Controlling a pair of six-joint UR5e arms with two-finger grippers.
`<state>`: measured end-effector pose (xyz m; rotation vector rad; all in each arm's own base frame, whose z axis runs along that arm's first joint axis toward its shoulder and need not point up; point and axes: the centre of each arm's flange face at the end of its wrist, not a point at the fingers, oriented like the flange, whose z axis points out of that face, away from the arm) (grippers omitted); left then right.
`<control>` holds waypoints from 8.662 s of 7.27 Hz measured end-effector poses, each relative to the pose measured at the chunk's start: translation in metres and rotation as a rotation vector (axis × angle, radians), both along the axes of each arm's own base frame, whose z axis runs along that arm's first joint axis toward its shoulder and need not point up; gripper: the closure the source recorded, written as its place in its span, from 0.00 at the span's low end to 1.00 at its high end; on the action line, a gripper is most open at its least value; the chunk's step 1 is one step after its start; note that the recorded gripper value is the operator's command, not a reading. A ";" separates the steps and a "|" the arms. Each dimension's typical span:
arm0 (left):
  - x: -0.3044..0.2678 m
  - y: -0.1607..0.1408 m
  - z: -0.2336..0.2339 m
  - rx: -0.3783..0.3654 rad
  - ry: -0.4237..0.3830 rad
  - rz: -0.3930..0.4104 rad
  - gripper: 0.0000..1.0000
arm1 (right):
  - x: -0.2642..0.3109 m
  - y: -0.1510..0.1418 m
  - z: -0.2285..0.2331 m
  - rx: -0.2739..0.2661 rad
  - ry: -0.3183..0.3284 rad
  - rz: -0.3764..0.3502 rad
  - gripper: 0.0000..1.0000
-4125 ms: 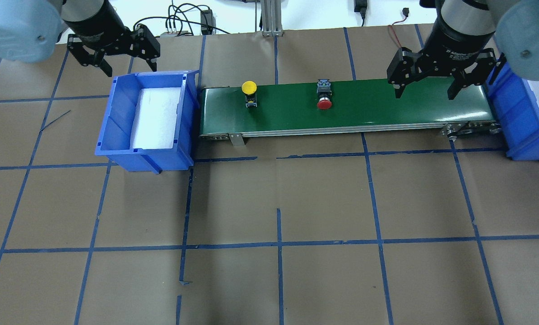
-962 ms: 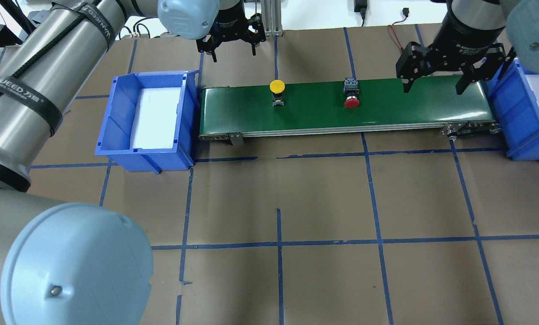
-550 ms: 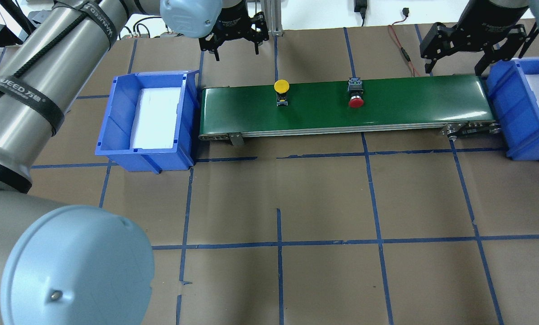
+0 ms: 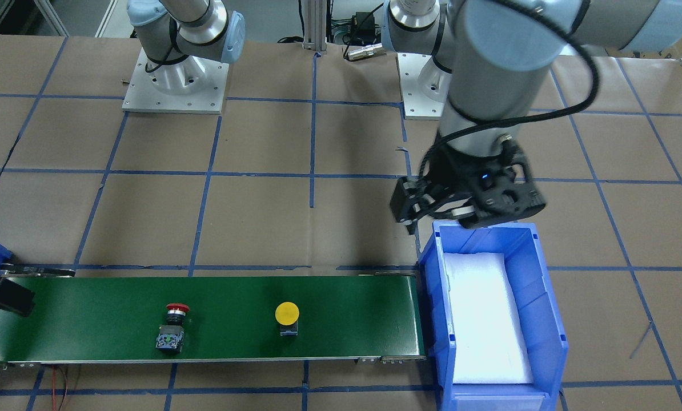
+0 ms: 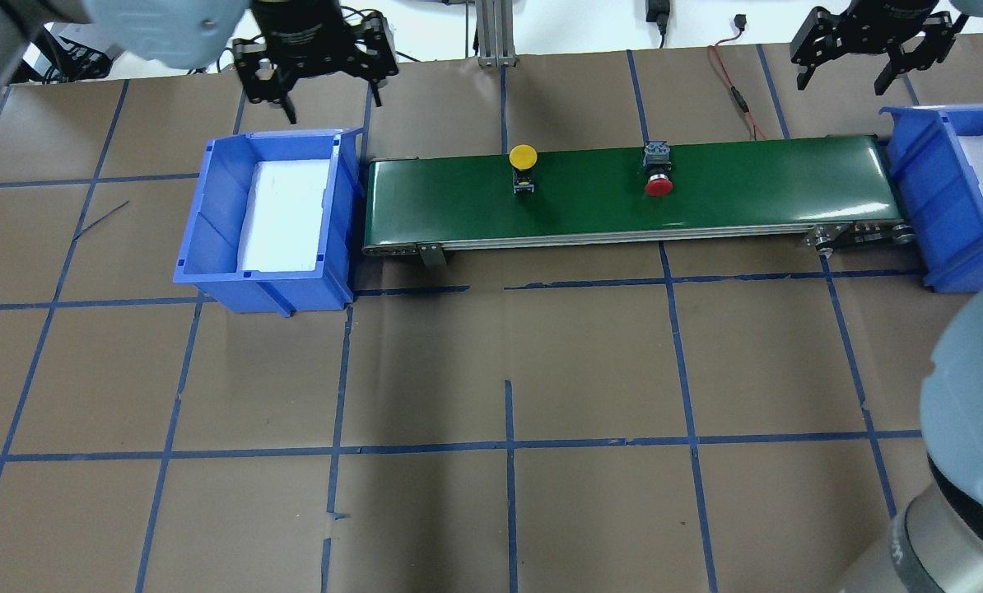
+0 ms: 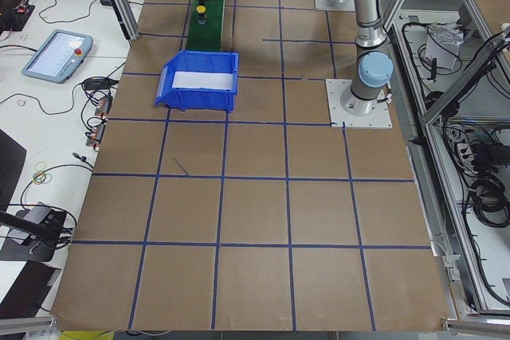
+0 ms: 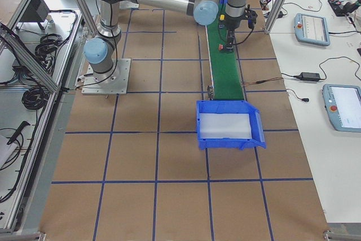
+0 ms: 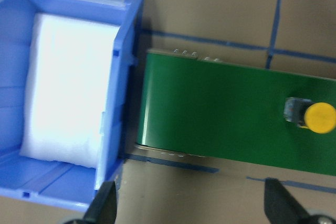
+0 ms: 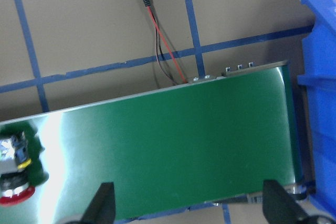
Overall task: Transport two buttons from left to right
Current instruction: 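Raise the right gripper above the belt end while the left gripper withdraws, then lower the right gripper onto the red-capped button arriving on the belt, then lift the red-capped button with the right gripper toward the far bin, then lower the red-capped button into the bin and open the right gripper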
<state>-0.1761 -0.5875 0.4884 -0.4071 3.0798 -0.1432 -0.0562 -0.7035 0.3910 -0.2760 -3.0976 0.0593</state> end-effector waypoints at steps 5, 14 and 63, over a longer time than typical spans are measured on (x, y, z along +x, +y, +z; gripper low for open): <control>0.093 0.075 0.044 -0.052 0.063 0.081 0.00 | -0.006 -0.006 -0.067 -0.003 -0.027 0.066 0.00; 0.071 0.092 0.038 -0.035 0.103 -0.069 0.00 | 0.003 0.000 -0.084 0.000 -0.100 0.125 0.00; 0.068 0.087 0.024 -0.012 0.037 -0.136 0.00 | -0.278 0.070 -0.147 -0.010 0.104 0.185 0.92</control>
